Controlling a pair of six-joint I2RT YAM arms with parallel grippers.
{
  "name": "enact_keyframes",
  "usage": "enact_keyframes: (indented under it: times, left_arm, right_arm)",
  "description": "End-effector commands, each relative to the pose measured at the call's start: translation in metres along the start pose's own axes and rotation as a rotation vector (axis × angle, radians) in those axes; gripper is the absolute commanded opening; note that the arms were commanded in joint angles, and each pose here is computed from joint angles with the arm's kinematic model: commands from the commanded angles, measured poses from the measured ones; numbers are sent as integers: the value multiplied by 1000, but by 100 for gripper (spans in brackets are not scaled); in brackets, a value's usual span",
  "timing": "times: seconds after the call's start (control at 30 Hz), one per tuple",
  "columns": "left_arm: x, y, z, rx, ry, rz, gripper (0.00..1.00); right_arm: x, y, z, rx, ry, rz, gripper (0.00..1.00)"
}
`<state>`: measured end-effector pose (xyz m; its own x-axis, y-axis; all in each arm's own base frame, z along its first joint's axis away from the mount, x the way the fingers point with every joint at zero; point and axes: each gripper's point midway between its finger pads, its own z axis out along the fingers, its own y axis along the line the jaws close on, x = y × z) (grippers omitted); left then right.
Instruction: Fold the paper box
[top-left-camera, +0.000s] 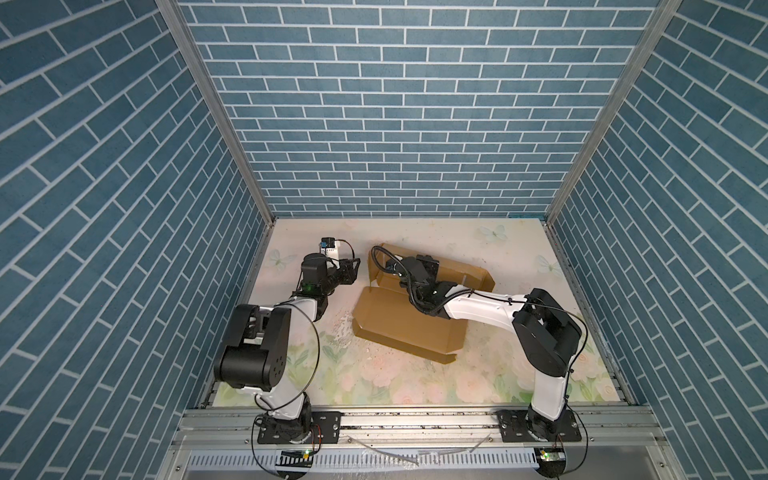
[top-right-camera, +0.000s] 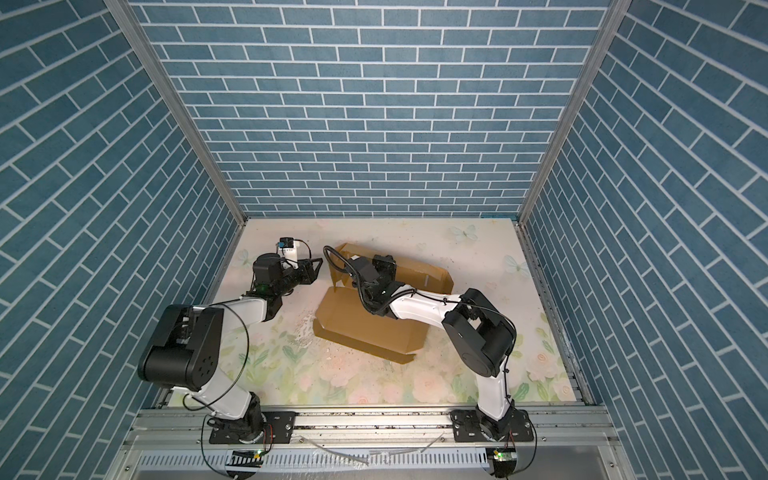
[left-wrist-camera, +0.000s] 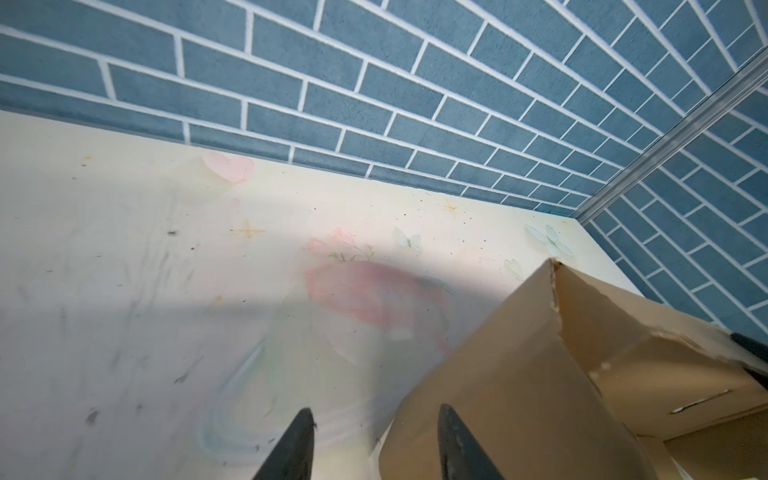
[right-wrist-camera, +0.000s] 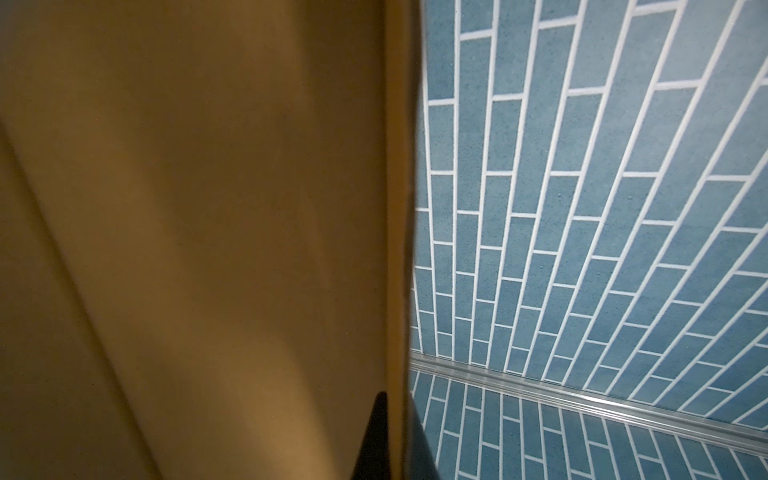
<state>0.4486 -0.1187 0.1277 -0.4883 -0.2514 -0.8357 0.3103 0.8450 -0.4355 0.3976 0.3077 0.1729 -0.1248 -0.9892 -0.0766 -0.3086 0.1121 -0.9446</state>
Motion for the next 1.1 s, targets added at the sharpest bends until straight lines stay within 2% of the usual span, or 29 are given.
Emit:
enact_keyframes:
  times: [0.0, 0.4, 0.6, 1.07]
  left_arm:
    - [-5, -10, 10, 82, -5, -22, 49]
    - [32, -38, 32, 132, 114, 59, 51]
    - [52, -52, 30, 136, 170, 108, 51]
    - [62, -65, 13, 132, 143, 115, 50]
  right_arm:
    - [2, 11, -3, -18, -6, -31, 0]
    - [-1, 10, -4, -30, -7, -20, 0]
    - [-1, 8, -5, -28, -5, -16, 0]
    - [-1, 11, -6, -33, -4, -31, 0]
